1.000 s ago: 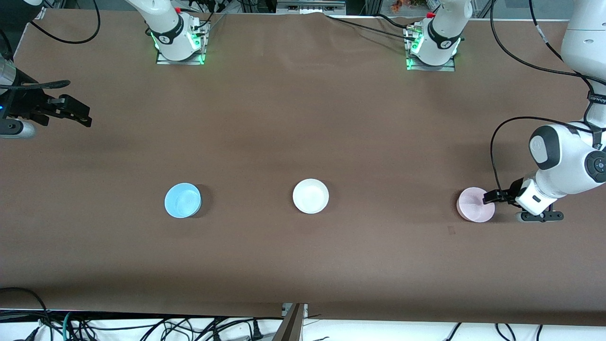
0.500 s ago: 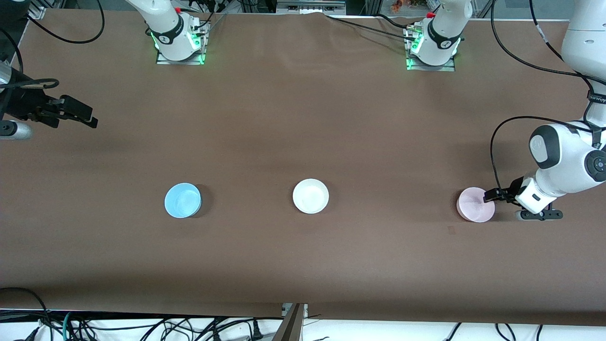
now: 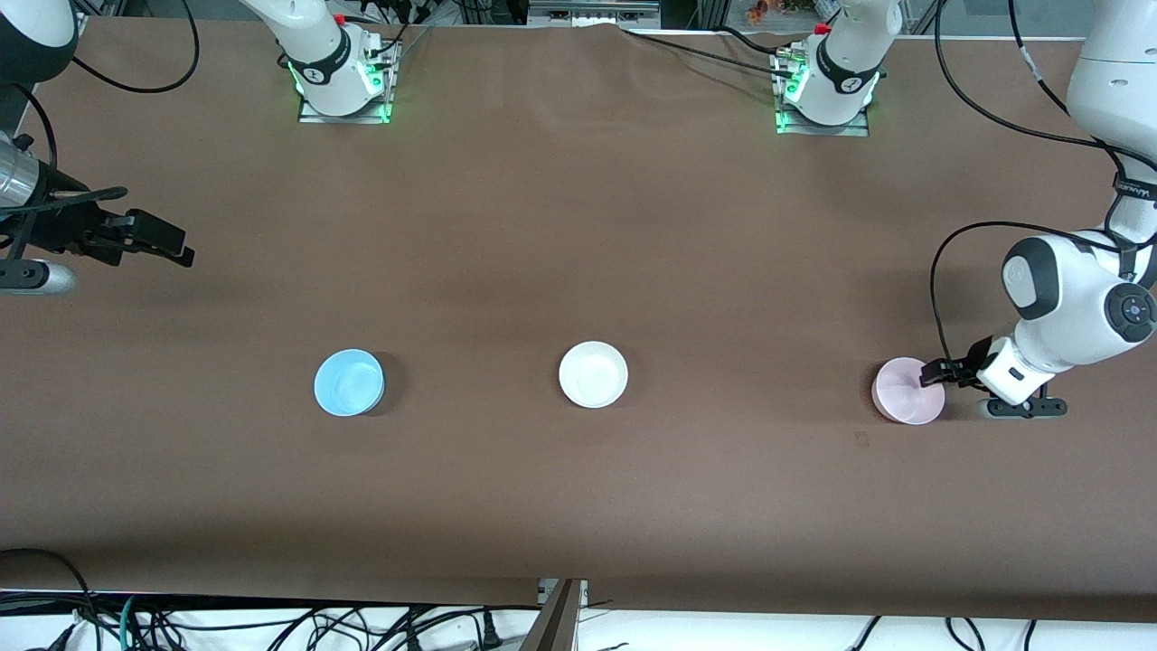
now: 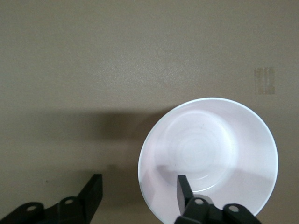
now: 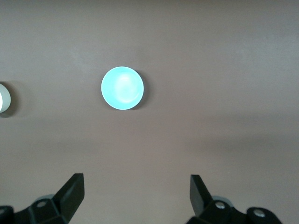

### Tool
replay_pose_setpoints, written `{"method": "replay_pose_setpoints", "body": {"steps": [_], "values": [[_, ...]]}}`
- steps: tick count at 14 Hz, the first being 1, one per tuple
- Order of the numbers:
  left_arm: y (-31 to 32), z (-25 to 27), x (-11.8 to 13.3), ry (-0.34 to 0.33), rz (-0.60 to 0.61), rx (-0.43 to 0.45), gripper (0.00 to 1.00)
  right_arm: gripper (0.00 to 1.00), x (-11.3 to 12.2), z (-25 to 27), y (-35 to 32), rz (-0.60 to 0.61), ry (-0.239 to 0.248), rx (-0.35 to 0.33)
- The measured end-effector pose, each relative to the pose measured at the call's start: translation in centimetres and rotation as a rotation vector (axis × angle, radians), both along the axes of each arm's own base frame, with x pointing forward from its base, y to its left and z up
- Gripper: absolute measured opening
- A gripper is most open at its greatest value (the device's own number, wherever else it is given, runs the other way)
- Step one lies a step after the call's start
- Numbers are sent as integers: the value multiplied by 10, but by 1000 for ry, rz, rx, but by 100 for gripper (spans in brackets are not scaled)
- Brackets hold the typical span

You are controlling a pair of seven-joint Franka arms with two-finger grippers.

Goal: Stack pink and blue bowls on white bowl
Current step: 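Lower the left gripper onto the pink rim while the right gripper reaches out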

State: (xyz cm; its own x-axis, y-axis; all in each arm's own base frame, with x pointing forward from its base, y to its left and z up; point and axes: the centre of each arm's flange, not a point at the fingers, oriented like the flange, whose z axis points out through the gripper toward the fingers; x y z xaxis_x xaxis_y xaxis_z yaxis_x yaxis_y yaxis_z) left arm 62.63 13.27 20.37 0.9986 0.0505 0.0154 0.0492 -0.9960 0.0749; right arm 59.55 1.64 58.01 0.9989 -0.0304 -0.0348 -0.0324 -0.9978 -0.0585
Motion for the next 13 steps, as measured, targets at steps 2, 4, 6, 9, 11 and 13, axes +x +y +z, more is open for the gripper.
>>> {"method": "replay_pose_setpoints", "body": {"steps": [2,4,6,9,11,13], "values": [[-1,-4,-3,0,-1,-1,67,100,0,0,2,10,-5,-20],[-1,-4,-3,0,0,-1,66,100,0,0,7,21,-5,-27],[-1,-4,-3,-3,0,-1,63,100,0,-1,10,26,-3,-28],[0,-2,-3,-7,1,1,62,100,0,-6,10,26,8,-28],[1,1,-2,-12,2,3,60,100,-2,-11,10,27,15,-27],[1,6,-1,-18,2,6,58,100,-10,-15,11,29,-6,-25]]}}
